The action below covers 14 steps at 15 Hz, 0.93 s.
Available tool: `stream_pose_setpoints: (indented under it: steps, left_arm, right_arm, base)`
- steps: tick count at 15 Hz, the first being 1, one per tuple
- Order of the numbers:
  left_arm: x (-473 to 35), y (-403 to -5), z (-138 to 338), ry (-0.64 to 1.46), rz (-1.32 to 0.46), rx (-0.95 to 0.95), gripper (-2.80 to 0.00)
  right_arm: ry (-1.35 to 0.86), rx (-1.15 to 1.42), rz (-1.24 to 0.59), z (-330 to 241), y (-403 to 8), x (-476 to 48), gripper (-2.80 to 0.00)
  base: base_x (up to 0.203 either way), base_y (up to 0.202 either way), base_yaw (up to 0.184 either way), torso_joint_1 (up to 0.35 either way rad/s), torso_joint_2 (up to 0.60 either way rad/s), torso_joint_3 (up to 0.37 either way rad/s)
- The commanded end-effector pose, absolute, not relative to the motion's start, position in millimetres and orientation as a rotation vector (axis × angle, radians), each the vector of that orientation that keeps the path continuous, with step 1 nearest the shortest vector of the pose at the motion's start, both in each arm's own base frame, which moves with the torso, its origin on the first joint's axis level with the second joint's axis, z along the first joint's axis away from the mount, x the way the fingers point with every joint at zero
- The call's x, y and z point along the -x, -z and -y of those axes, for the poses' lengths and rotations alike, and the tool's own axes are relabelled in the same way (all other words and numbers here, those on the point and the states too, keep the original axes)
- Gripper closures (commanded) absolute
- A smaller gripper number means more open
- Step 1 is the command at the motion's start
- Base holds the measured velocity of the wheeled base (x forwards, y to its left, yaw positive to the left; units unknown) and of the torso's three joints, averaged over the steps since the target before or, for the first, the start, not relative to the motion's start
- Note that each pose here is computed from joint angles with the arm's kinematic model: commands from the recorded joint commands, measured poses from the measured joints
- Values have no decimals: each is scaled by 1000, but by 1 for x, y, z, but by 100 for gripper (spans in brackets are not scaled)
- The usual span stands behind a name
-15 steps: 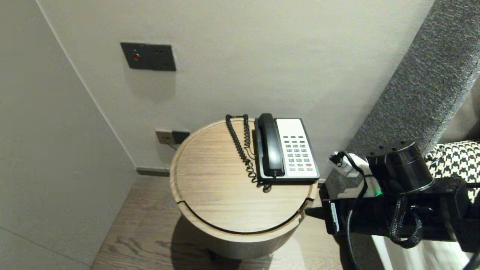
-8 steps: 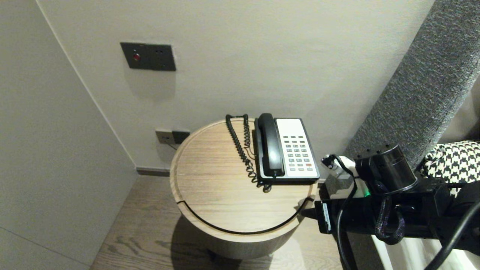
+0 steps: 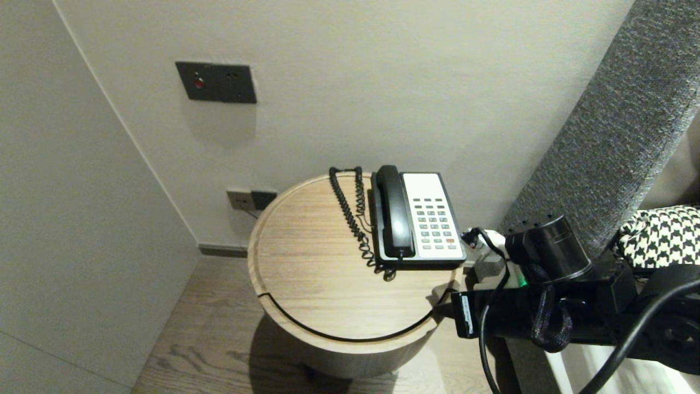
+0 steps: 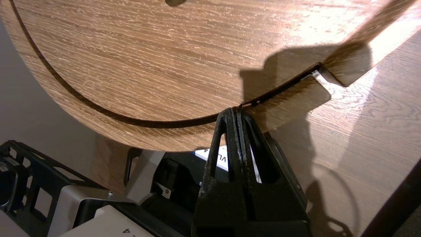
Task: Open the nightstand drawer
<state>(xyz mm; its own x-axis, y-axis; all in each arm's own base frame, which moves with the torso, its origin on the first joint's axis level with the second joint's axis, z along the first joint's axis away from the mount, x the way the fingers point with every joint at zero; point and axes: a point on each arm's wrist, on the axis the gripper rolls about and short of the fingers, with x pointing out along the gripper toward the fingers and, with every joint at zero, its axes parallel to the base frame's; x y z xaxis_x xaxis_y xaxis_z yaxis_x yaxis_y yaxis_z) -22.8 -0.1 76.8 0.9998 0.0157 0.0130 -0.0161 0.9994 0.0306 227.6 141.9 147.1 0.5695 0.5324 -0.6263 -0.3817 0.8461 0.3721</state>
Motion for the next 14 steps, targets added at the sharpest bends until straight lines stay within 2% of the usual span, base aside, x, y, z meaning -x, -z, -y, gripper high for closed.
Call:
stream_pose_setpoints:
  steps: [1,14]
  left_arm:
    - [23,-77,0,-17,17,-31,0]
    - [23,-77,0,-17,17,-31,0]
  right_arm:
    - [-539,-202,-817,-144,-141,-229,0]
    - [-573,-161,-869,-137,-129,-194,0]
  base:
    - [0,0,0,0,0,0]
    - [0,0,0,0,0,0]
